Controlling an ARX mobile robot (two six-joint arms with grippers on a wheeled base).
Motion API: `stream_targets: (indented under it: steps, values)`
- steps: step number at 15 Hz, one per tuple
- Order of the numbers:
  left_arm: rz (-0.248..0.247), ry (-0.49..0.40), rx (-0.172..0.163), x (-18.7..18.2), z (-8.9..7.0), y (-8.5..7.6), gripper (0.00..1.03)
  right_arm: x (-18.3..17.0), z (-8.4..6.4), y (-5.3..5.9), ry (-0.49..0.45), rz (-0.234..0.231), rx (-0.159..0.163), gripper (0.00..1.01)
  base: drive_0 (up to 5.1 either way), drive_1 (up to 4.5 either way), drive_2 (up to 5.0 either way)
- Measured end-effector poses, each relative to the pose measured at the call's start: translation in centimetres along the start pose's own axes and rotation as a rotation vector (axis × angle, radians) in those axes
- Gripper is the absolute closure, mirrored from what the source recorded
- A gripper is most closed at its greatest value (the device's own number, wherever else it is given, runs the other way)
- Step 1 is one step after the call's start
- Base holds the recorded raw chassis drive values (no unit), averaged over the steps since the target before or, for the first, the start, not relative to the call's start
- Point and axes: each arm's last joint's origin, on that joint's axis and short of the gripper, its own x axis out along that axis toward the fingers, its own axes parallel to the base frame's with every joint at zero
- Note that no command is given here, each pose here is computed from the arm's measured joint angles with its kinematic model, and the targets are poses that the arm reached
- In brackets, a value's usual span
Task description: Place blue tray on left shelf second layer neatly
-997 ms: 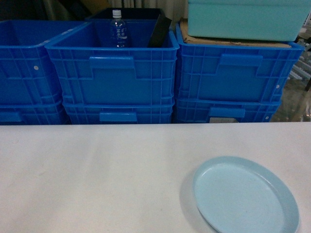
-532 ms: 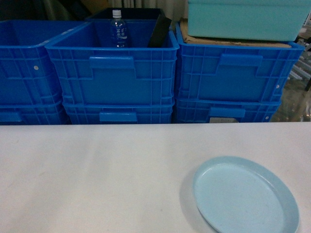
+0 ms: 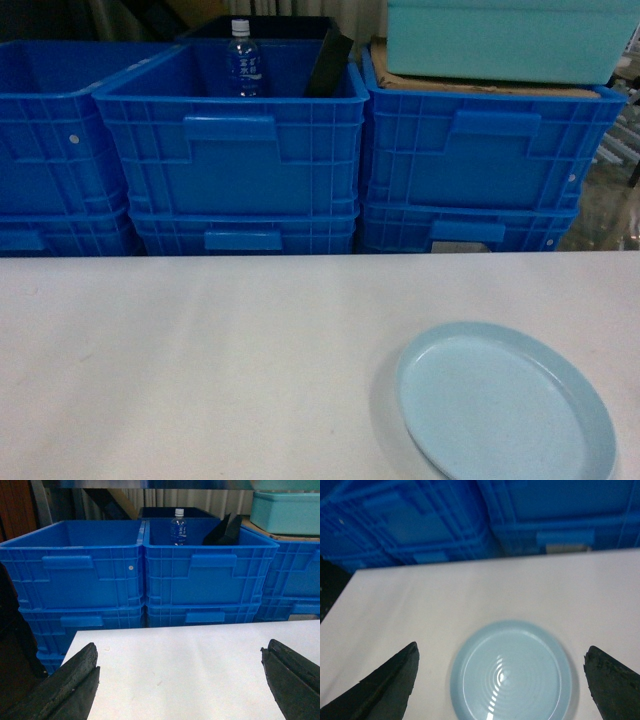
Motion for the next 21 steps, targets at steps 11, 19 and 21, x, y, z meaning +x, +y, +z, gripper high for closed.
stream_targets:
  steps: [11,19,21]
  values:
    - [0.0,0.0,0.0,0.0,0.0,0.0,0.05,6.0,-7.4,-3.2,0.186,-0.046,0.184,0.03,0.0,0.0,0.0]
    - [0.0,0.0,0.0,0.0,0.0,0.0,0.05,6.8,-13.5,-4.3,0.214,-0.135,0.314,0.03,0.0,0.0,0.0]
    - [0.0,0.0,0.0,0.0,0.0,0.0,0.05,7.3,-14.4,-3.7,0.24,-0.128,0.311,0.03,0.0,0.0,0.0]
